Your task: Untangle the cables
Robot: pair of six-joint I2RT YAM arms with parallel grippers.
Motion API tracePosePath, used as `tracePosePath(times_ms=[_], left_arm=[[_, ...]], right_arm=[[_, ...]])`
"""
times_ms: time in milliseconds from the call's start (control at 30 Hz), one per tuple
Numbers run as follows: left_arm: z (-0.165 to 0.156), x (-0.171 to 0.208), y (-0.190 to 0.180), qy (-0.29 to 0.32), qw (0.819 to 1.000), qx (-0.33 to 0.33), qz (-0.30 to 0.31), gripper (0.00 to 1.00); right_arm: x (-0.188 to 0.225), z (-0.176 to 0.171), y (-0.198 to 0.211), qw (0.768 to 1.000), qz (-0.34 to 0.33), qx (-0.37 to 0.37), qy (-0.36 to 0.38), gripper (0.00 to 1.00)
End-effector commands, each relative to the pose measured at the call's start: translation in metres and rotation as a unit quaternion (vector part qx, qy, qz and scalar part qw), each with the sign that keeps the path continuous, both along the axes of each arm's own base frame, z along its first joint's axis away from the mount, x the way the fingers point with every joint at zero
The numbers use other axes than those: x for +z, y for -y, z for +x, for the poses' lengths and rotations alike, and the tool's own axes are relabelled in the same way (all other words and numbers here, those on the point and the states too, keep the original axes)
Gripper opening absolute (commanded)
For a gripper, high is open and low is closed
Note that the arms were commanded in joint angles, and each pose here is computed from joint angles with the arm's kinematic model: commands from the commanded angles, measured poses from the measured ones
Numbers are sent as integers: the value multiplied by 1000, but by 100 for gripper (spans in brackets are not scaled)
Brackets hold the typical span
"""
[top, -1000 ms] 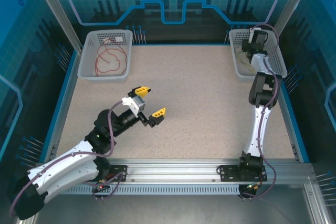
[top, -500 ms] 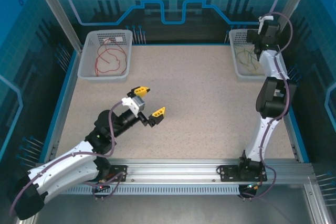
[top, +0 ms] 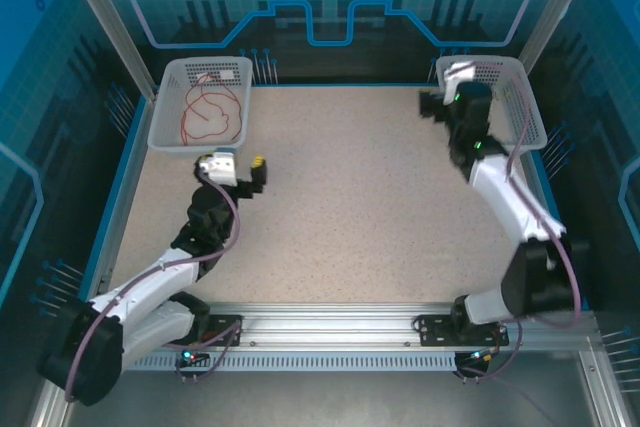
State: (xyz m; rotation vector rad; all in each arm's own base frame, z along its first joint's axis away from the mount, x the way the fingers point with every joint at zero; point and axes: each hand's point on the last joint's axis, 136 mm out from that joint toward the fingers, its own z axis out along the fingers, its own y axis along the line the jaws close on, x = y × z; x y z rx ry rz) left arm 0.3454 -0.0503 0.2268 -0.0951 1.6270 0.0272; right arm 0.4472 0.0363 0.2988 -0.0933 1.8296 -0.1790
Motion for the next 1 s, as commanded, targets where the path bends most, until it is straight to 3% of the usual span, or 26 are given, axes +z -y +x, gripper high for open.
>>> tracePosePath(times_ms=[0, 133, 233, 567, 800, 967], left_arm=[[8, -10, -36, -5, 997, 71, -27, 99], [14, -39, -49, -22, 995, 89, 41, 99], [16, -63, -60, -40, 994, 99, 30, 99], [22, -102, -65, -53, 994, 92, 18, 99], [9, -101, -59, -14, 998, 60, 11, 99], [12, -113, -40, -32, 999, 2, 25, 99]], right_arm=[[3, -36, -19, 998, 11, 30, 47, 100], [-46, -77, -15, 1000, 12, 19, 21, 100], [-81, -93, 8, 999, 10, -39, 14, 100], [-173, -86, 25, 995, -9, -77, -63, 100], [-173, -62, 9, 999, -27, -26, -29, 100], [-183, -67, 2, 1000, -21, 7, -15, 100]])
